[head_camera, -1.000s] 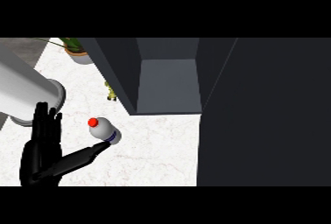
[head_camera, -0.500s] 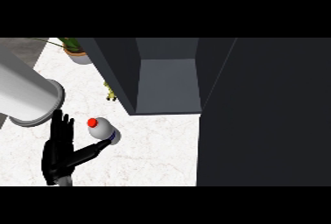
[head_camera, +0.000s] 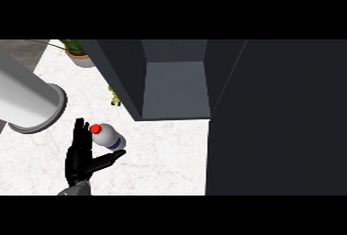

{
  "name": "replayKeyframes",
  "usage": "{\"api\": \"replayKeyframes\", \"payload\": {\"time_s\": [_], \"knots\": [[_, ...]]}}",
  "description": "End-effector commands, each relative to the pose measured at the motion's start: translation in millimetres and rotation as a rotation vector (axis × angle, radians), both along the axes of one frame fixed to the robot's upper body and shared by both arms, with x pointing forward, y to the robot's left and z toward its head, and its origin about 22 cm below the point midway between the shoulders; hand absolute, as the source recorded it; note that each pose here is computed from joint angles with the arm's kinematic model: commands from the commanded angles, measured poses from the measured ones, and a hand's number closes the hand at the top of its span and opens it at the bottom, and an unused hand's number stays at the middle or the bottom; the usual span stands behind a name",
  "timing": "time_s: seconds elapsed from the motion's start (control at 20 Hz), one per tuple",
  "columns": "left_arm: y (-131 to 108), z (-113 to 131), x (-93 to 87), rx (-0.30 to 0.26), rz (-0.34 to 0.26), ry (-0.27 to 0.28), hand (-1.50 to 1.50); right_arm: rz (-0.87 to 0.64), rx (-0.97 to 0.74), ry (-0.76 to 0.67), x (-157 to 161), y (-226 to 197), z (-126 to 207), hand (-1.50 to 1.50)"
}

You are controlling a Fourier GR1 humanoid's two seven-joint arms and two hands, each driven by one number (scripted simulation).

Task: Pick up the bottled water, place it into the cabinet and close the cabinet

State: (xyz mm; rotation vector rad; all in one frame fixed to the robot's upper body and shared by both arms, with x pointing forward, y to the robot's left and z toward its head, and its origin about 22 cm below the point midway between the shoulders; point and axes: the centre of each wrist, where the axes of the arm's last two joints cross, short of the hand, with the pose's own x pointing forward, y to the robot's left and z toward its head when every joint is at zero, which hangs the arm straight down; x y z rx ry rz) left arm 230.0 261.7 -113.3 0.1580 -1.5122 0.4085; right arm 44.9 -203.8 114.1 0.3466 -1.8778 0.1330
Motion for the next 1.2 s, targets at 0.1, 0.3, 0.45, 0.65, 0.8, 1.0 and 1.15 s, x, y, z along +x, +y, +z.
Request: {"api": "replayKeyframes", "payload": {"time_s": [0.1, 0.3, 0.45, 0.65, 0.8, 1.0, 1.15], "knots": [[0, -33, -4.9, -0.036, -0.028, -0.026, -1.5, -0.01, -0.074, -0.064, -14, -7, 37, -1.5], [-9, -45, 0.0, -0.055, -0.024, -0.095, 1.5, 0.002, -0.042, -0.054, -15, 3, 27, -1.5], [-10, -48, 2.6, 0.009, -0.044, -0.055, 1.5, 0.0, -0.062, -0.044, -21, -2, 33, -1.5], [2, -47, 10.2, 0.165, -0.02, -0.081, 1.5, -0.004, -0.076, -0.058, -19, -9, 43, -1.5], [-9, -52, 8.2, 0.274, -0.05, -0.121, 1.5, -0.029, -0.059, -0.053, -14, -5, 29, -1.5], [-17, -55, 8.8, 0.28, -0.183, -0.176, 1.5, -0.008, -0.072, -0.048, -14, -8, 24, -1.5], [-8, -58, -3.6, 0.259, -0.352, -0.19, 1.5, -0.008, -0.052, -0.056, -18, -6, 29, -1.5]]}}
